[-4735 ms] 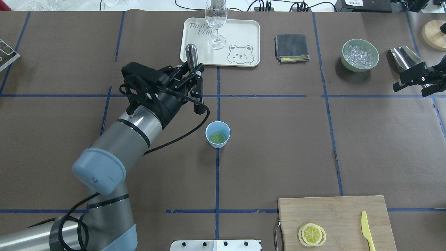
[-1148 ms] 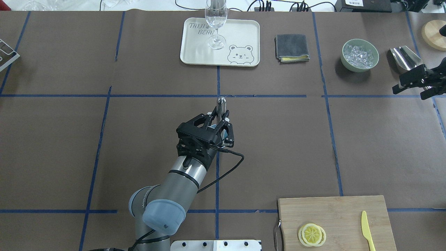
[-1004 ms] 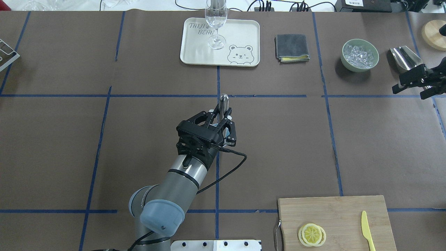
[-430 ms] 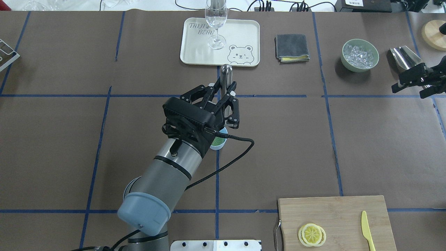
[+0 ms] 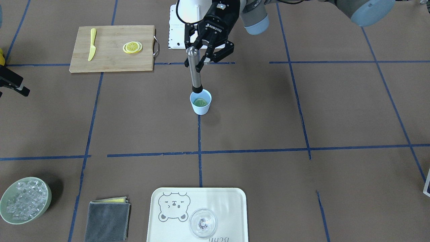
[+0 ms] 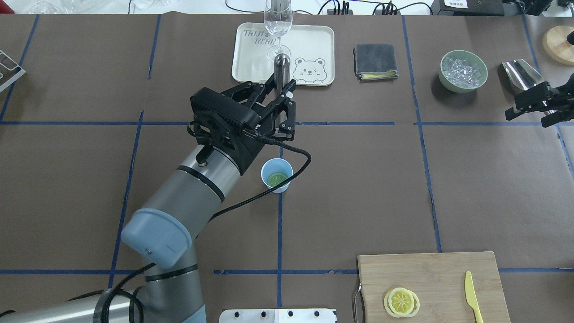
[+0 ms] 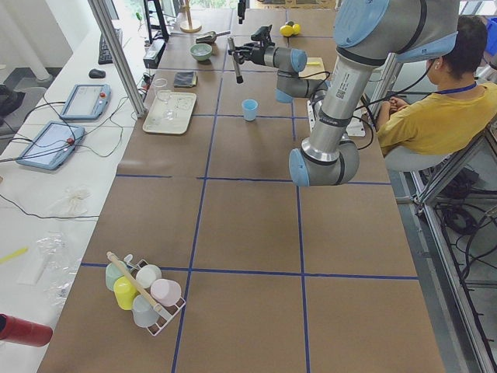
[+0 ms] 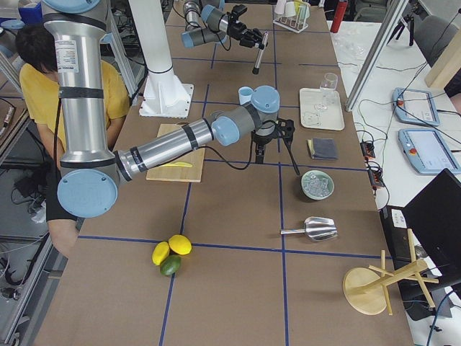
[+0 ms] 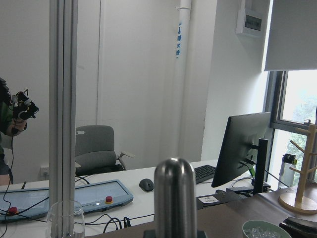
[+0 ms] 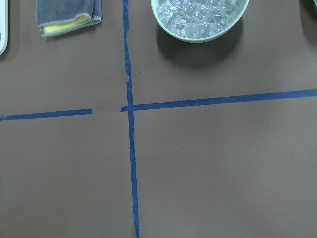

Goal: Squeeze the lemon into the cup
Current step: 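Lift the muddler out of the cup with the left gripper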

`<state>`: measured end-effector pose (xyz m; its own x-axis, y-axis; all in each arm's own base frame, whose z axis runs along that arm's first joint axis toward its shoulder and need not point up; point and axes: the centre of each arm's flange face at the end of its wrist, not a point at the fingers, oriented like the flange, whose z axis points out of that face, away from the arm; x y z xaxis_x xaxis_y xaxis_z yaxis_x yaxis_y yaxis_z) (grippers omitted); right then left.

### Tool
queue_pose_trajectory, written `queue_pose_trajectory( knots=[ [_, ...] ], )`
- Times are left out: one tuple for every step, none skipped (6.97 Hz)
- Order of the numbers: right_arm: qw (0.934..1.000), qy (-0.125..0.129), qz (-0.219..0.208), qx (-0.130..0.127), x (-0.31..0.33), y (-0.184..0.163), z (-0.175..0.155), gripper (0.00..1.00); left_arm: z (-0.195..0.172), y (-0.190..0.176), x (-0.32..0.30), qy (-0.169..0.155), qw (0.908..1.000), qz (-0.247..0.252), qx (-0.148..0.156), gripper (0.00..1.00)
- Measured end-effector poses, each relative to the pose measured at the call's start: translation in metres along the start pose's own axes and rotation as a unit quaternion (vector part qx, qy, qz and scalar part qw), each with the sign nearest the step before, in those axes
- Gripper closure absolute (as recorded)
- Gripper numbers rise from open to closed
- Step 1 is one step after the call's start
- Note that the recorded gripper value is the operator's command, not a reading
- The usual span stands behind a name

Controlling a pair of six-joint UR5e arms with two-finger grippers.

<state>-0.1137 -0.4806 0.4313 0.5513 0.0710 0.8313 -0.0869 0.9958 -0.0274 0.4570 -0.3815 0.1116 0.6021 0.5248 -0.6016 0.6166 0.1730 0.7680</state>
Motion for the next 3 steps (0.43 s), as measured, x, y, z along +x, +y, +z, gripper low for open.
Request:
queue_pose_trajectory(
  knots=[
    [1.0, -0.001, -0.001, 0.001, 0.0, 0.002, -0.001, 0.0, 0.016, 0.006, -0.038, 0.021, 0.9975, 0.028, -0.061, 1.0],
    [1.0, -0.001, -0.002, 0.001, 0.0, 0.005, -0.003, 0.0, 0.026, 0.015, -0.083, 0.043, 0.9881, 0.047, -0.14, 1.0],
    [1.0, -0.002, -0.003, 0.002, 0.0, 0.008, -0.005, 0.0, 0.024, 0.026, -0.134, 0.056, 0.9739, 0.052, -0.213, 1.0]
  ],
)
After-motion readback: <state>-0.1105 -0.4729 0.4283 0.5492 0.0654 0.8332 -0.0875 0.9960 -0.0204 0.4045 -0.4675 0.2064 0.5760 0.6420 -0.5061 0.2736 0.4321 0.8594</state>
